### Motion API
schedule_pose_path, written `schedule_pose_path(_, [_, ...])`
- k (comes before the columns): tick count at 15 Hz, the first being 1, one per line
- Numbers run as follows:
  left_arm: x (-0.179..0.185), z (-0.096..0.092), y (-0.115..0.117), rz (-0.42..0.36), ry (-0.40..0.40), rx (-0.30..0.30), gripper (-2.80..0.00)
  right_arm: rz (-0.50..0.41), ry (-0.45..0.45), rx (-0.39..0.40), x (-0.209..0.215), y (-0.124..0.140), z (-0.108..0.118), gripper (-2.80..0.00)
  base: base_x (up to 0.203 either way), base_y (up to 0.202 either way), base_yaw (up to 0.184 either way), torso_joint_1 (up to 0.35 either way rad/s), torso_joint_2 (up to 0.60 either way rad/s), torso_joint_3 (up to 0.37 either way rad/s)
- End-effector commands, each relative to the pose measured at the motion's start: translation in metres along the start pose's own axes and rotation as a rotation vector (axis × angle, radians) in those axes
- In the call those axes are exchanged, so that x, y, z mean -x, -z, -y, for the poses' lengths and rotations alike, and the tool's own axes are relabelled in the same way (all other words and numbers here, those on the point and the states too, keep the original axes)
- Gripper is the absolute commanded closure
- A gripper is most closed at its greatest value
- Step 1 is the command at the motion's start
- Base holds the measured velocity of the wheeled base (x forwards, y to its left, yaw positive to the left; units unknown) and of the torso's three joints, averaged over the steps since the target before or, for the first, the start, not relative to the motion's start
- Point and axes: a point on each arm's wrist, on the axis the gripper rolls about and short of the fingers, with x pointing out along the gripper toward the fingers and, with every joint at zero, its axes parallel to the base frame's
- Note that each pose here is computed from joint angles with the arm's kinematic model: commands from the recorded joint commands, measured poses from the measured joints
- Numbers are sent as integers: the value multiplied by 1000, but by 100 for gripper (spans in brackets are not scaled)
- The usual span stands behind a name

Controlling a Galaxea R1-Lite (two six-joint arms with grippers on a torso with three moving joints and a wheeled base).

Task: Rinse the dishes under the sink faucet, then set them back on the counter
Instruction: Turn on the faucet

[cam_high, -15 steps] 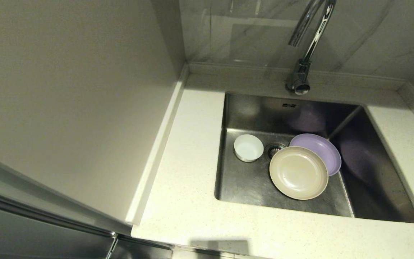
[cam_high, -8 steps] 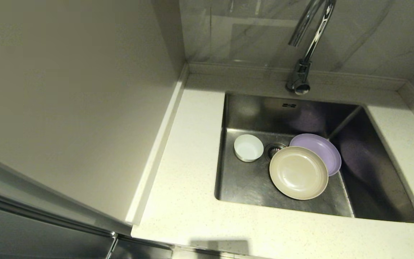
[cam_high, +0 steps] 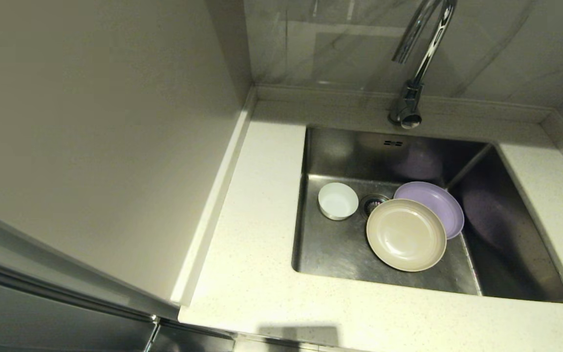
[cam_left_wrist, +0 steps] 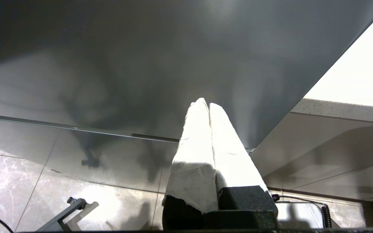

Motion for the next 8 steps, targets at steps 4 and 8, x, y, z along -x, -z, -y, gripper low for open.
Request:
schedule_pose_path(4, [0,0,0,2,0,1,0,-1,-1,1,0,0,0,0,0,0,0,0,0,0])
schedule_pose_path(8, [0,0,0,2,0,1,0,-1,-1,1,0,0,0,0,0,0,0,0,0,0])
